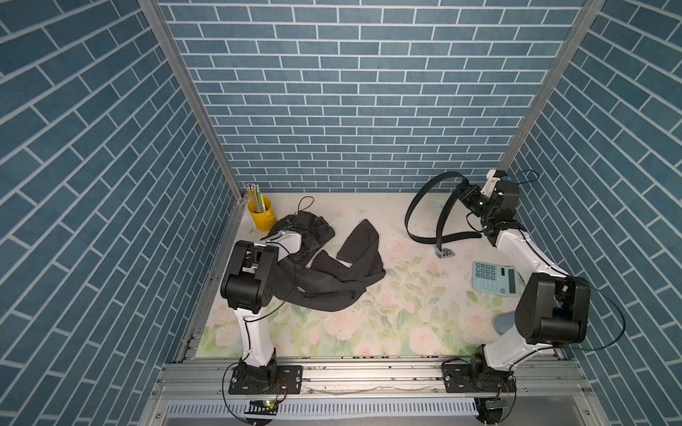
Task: Remove the belt from the trousers
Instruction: Place the belt at the center of the board.
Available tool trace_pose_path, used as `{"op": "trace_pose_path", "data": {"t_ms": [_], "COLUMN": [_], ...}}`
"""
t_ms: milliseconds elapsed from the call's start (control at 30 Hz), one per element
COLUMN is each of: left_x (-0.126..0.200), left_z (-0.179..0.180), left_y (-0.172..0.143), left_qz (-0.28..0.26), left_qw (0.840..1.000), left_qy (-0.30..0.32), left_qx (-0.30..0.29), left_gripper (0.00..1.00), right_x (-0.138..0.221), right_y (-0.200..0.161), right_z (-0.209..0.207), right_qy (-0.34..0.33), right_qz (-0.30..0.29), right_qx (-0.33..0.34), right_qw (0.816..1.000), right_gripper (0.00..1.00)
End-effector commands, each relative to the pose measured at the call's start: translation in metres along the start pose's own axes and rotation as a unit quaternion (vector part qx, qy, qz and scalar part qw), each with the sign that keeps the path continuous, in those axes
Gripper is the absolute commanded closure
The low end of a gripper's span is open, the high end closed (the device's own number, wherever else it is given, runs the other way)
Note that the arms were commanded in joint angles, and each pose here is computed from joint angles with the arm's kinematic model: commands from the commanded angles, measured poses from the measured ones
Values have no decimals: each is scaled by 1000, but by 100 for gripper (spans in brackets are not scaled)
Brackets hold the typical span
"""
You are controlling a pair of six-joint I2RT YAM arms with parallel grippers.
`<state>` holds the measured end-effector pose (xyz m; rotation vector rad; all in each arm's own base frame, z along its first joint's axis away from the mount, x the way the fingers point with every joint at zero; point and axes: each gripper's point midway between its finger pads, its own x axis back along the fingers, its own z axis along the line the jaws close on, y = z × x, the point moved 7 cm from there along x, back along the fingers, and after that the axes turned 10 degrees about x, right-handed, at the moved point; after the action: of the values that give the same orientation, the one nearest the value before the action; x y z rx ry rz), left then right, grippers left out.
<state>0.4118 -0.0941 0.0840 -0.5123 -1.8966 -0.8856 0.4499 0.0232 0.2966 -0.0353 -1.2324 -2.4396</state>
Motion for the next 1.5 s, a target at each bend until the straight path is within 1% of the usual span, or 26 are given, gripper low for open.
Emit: {"op": "trace_pose_path", "data": {"t_ms": [0,100,200,300,400,433,533,600,700,767,833,900,1000,1067,1233,1333,1433,1467], "left_x": [-16,-19,-19,-8,11,17,34,38,44,51,58,66,74,80,106,134,171,183], "left_z": [-25,-38,-49,-58,-64,-65,-67,-67,-67,-69,-71,-72,-72,-71,-72,-77,-85,-85], "left_y": [-46,-54,-55,-48,-37,-34,-28,-28,-26,-23,-17,-12,-7,-4,5,14,25,28], "left_qz": [99,114,121,102,82,76,61,57,50,42,30,18,5,-3,-31,-55,-97,-117], "left_qw": [993,990,988,988,989,989,989,988,987,985,985,983,981,980,976,972,958,952], "left_qy": [-41,-43,-42,-34,-38,-41,-53,-63,-70,-72,-70,-68,-59,-56,-70,-106,-162,-174], "left_qx": [-50,-65,-88,-112,-121,-121,-120,-126,-139,-148,-157,-169,-184,-193,-203,-204,-218,-221], "left_gripper": [98,97,93,93,92,90,79,69,62,60,60,59,59,59,59,59,52,48], "right_x": [-17,-33,-48,-57,-58,-58,-56,-56,-58,-58,-58,-57,-55,-54,-43,-30,-12,-5], "right_y": [-15,-45,-81,-114,-131,-135,-145,-153,-160,-159,-155,-151,-146,-142,-127,-116,-96,-88], "right_z": [-6,-28,-55,-77,-85,-88,-94,-98,-101,-99,-95,-92,-87,-84,-72,-61,-43,-37], "right_qy": [32,31,19,11,8,5,-2,-4,4,11,19,21,21,22,10,0,-4,-7], "right_qz": [1,39,89,132,153,157,169,179,189,192,192,195,195,199,199,201,184,176], "right_qx": [-8,-21,-32,-50,-52,-53,-52,-56,-62,-63,-56,-46,-34,-26,5,33,69,82], "right_qw": [999,999,995,990,987,986,984,982,980,979,979,980,980,979,980,979,980,981], "right_gripper": [100,100,100,100,100,100,100,100,100,100,87,68,52,48,45,43,40,38]}}
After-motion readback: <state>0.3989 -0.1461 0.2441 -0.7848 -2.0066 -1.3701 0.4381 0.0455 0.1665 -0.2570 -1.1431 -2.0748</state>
